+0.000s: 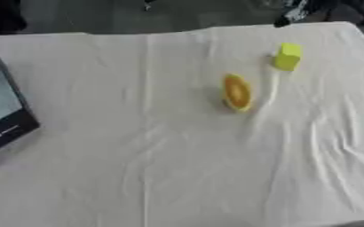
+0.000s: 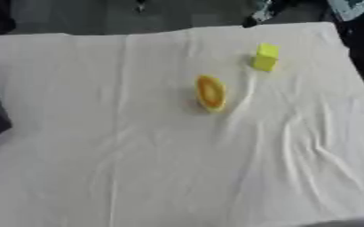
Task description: Pick up the objects with one hand, pass them to the other hand, and then place them into the box on the other side of the table.
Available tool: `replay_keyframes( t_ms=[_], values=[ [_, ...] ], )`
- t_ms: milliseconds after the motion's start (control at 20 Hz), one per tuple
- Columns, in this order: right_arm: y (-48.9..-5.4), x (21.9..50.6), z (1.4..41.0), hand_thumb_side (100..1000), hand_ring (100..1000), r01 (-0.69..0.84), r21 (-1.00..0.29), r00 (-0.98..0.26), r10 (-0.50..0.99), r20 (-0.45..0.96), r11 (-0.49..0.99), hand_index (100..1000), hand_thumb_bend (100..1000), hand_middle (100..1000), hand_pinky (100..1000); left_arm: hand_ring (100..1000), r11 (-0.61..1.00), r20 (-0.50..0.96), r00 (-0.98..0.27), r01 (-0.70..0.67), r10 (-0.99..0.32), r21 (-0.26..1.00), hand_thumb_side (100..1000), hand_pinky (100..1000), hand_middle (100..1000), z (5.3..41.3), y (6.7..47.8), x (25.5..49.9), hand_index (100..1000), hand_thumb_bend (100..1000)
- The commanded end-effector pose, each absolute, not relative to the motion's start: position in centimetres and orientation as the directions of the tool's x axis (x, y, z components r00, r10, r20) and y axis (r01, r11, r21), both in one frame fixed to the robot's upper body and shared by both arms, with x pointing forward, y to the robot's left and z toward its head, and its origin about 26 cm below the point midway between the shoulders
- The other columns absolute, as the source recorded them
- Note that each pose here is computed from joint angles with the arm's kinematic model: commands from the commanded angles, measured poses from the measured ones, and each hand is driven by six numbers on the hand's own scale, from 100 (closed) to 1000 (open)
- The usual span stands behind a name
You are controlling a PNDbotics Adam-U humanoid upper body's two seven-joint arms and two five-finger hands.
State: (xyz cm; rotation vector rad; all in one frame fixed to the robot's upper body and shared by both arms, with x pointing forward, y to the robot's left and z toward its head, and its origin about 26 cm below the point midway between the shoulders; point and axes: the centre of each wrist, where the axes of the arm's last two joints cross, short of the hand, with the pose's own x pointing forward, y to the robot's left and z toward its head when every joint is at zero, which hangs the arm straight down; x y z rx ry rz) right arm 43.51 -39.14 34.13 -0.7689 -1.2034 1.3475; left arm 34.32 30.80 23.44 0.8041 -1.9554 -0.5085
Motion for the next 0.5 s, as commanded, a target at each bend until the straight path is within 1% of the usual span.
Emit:
replay_keyframes(
  t_ms=[50, 500],
  values=[
    [-39.70, 43.36, 35.75, 313, 919, -0.296, -0.949, -0.149, 0.976, 0.157, 0.108, 888, 611, 892, 983, 669, 0.684, 0.576, -0.370, -0.358, -0.729, 0.636, 397, 784, 606, 24.73, 31.01, 34.12, 762, 831],
    [-40.36, 44.00, 35.60, 271, 935, -0.369, -0.928, -0.084, 0.993, 0.086, 0.049, 896, 604, 900, 994, 669, 0.679, 0.571, -0.370, -0.365, -0.733, 0.637, 397, 782, 604, 24.97, 30.87, 34.20, 759, 829]
  ],
)
